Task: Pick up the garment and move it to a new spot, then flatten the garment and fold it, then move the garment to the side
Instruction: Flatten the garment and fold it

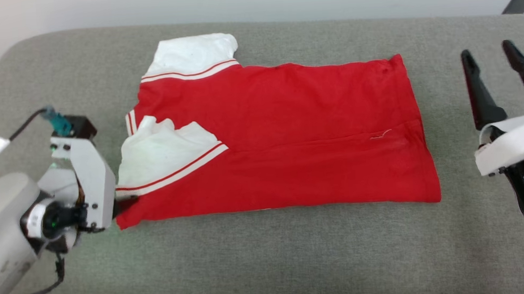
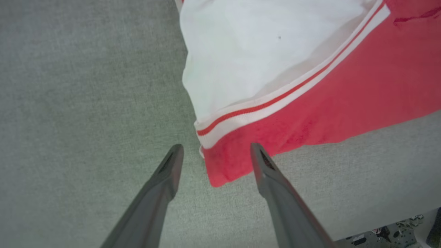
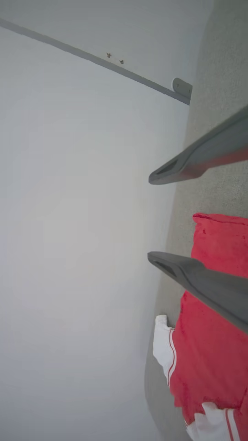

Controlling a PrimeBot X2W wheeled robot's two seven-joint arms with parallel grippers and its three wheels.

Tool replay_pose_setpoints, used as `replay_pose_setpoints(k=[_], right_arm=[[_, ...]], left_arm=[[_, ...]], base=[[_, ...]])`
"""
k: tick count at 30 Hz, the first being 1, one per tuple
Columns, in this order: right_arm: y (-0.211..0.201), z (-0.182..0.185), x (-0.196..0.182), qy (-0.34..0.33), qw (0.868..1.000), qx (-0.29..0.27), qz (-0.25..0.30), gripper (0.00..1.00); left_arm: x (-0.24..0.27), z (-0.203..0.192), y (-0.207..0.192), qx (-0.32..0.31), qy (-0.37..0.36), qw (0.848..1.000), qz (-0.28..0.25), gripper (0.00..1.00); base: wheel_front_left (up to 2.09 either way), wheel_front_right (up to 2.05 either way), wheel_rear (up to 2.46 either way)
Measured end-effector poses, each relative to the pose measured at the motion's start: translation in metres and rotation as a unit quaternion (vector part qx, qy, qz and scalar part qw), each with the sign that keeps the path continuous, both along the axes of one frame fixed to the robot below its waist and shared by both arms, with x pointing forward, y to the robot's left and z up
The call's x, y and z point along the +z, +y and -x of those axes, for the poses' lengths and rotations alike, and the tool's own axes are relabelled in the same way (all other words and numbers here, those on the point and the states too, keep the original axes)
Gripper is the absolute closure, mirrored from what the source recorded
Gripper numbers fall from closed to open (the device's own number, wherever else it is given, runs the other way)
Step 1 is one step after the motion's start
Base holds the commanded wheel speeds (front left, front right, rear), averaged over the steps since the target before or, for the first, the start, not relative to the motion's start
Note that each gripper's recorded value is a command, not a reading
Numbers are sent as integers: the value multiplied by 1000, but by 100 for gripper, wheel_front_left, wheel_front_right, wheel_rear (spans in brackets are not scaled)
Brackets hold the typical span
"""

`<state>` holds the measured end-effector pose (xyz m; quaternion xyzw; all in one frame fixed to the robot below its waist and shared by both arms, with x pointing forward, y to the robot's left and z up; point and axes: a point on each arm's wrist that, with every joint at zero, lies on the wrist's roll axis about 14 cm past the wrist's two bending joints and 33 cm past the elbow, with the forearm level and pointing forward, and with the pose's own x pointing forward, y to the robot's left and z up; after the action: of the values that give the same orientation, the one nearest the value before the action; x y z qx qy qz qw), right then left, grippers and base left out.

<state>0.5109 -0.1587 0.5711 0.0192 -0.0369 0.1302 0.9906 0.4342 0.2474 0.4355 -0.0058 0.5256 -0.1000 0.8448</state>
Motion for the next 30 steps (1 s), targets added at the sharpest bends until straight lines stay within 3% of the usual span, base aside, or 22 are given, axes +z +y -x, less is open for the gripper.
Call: replay_pose_setpoints(k=[7,19,20,22,27,30], right_arm=[[-15,19,13,-32,998,-43,-14,0],[-36,36,-5,7,996,-87,-22,0],[-37,36,-8,14,996,-89,-22,0],[-37,38,-15,33,995,-89,-23,0],[-25,45,-48,117,990,-73,-30,0],[-13,52,-80,199,978,-55,-28,0]], left_arm=[[-19,12,1,11,33,999,-8,0],[-60,5,0,37,51,998,1,0],[-62,5,-1,43,54,998,5,15],[-65,6,-2,43,61,997,8,100],[-67,8,-2,41,70,997,14,100],[-68,9,-3,42,69,997,19,100]], base=[[0,0,0],[0,0,0],[0,0,0],[0,0,0],[0,0,0],[0,0,0]])
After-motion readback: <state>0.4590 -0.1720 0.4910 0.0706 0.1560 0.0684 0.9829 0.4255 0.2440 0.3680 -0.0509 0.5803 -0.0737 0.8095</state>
